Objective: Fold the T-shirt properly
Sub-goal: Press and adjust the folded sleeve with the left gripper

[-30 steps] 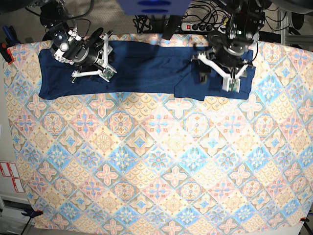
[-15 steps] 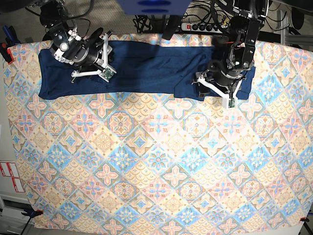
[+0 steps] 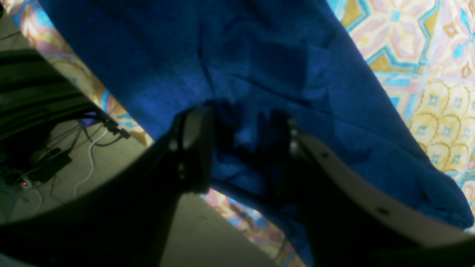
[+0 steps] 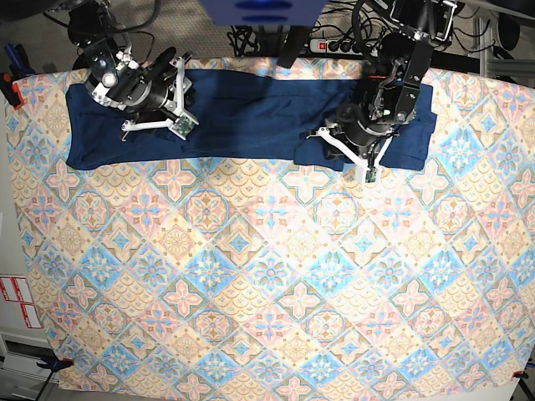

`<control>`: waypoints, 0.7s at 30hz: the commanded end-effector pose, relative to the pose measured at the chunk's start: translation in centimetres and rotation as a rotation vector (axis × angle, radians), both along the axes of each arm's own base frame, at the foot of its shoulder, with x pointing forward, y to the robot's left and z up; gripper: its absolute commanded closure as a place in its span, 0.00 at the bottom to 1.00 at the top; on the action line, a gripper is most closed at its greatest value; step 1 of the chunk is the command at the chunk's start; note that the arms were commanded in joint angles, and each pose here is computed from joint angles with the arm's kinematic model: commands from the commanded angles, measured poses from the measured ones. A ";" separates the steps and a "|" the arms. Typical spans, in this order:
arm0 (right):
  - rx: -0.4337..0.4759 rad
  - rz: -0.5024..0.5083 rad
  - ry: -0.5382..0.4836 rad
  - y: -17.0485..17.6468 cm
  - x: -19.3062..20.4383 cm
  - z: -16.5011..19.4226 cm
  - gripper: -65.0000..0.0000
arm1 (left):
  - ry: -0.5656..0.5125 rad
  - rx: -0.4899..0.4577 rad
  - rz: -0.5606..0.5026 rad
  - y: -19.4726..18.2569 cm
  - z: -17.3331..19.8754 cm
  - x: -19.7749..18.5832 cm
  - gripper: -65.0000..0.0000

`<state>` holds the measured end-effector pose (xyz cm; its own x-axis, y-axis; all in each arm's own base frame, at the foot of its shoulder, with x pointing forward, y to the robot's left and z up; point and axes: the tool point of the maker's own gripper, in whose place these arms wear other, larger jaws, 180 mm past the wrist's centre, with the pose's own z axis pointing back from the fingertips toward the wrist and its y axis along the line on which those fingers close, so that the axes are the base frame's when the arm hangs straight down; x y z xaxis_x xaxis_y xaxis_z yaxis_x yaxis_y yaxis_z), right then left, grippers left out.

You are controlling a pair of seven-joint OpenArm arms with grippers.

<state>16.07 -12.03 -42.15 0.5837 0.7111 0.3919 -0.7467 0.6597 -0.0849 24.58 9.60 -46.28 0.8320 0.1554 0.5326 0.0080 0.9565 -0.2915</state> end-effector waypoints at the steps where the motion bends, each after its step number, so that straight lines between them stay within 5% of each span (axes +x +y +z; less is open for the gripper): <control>1: 0.008 0.004 -0.027 0.0 0.6 0.6 0.64 | -0.037 -0.007 0.001 0.0 0.8 0.8 0.86; 9: 0.008 0.004 -0.027 0.0 0.6 0.6 0.64 | -0.107 -0.019 0.005 0.0 3.5 0.9 0.87; 21: 0.009 0.006 -0.026 0.1 0.5 0.6 0.64 | -0.200 0.078 0.233 9.2 9.1 -3.7 0.87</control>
